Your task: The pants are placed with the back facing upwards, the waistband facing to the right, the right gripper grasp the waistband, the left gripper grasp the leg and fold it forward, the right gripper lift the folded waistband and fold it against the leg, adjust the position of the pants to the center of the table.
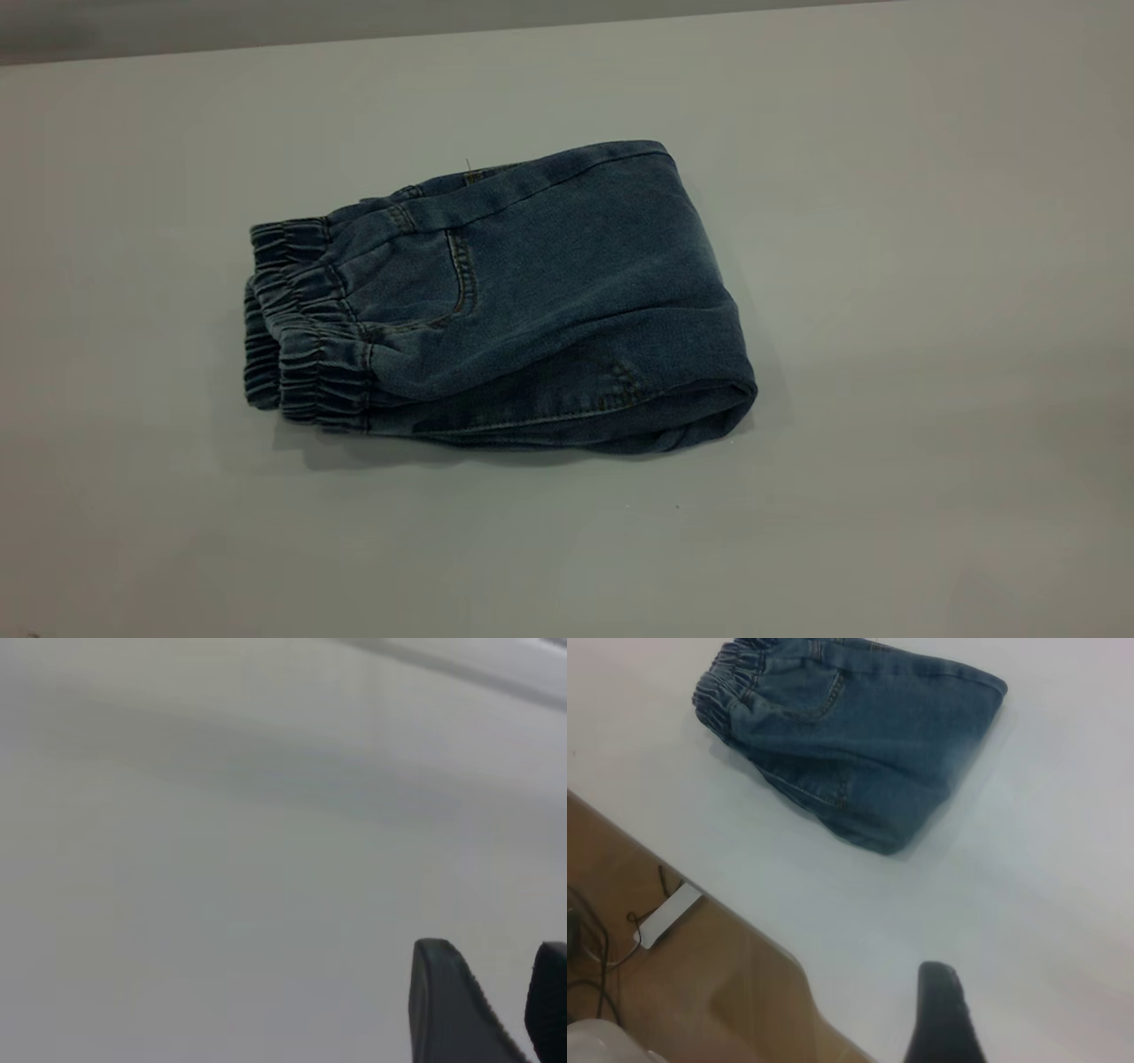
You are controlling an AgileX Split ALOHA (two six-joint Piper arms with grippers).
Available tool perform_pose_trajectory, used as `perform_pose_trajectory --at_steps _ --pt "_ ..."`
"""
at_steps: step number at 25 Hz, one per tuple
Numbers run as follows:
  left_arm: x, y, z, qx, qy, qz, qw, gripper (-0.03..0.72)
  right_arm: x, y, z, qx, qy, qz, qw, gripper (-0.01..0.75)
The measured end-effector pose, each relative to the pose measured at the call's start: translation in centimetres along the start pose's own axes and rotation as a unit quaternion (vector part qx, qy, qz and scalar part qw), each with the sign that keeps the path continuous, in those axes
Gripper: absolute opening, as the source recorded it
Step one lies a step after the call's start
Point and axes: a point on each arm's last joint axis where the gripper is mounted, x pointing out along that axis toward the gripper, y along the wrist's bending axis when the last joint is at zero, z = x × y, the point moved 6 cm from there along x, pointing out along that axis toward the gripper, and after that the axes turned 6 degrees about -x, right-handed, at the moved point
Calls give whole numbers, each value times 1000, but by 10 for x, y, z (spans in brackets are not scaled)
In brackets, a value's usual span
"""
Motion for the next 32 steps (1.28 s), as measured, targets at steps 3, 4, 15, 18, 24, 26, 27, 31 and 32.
perform_pose_trajectory --at_steps 3,4,15,18,24,26,27,31,32 --pt "-14 22 3 -36 9 77 996 239 0 0 0 0 0 0 1000 405" --pt "-16 29 3 -37 25 103 994 239 0 0 0 0 0 0 1000 405" --pt "-74 40 -73 61 404 143 901 239 0 0 0 0 0 0 1000 405" --pt "-86 30 -88 71 465 97 877 239 0 0 0 0 0 0 1000 405" --pt "-91 15 -95 41 490 57 869 239 0 0 0 0 0 0 1000 405" --pt "-92 13 -96 23 493 57 868 239 0 0 0 0 0 0 1000 405" --pt "-92 13 -96 24 493 57 868 239 0 0 0 0 0 0 1000 405" --pt "-93 28 -106 49 501 93 859 239 0 0 0 0 0 0 1000 405" --pt "-95 32 -111 49 507 105 854 239 0 0 0 0 0 0 1000 405"
